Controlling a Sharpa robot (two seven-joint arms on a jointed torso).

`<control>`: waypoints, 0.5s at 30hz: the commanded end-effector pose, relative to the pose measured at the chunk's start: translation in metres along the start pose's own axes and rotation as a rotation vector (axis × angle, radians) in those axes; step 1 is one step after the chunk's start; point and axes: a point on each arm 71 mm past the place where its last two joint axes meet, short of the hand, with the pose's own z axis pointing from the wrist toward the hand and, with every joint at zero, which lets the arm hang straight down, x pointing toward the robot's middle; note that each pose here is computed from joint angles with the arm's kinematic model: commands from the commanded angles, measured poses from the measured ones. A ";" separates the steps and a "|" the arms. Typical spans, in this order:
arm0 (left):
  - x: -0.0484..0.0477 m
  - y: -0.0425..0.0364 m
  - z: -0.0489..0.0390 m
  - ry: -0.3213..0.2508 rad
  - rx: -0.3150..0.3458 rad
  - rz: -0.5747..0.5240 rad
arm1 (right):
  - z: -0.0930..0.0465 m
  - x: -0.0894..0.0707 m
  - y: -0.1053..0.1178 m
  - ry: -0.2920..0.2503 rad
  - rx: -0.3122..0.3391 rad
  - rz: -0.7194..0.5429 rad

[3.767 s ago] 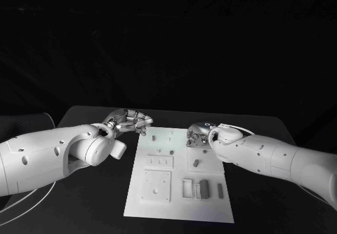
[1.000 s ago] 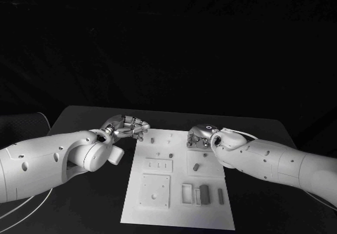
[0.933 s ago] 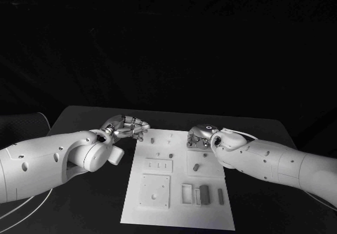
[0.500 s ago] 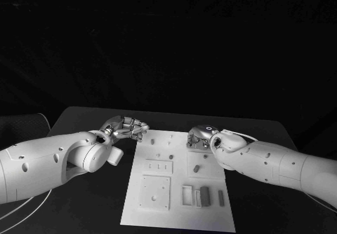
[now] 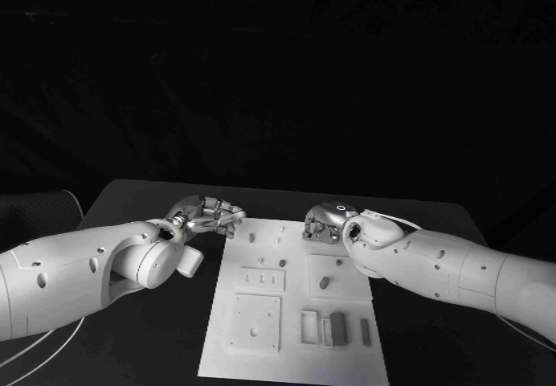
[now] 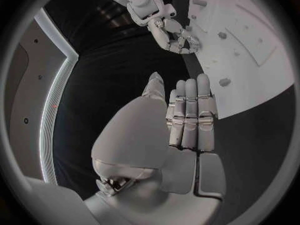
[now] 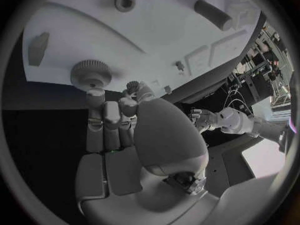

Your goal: Assemble the parts on the task board

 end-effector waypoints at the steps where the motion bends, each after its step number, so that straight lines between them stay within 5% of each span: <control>1: 0.0037 -0.0023 0.0008 0.021 0.015 0.027 | 0.004 -0.001 0.008 -0.011 -0.006 -0.028; 15: 0.0070 -0.0017 0.0026 0.003 -0.012 0.046 | 0.020 -0.008 0.025 -0.074 -0.015 -0.058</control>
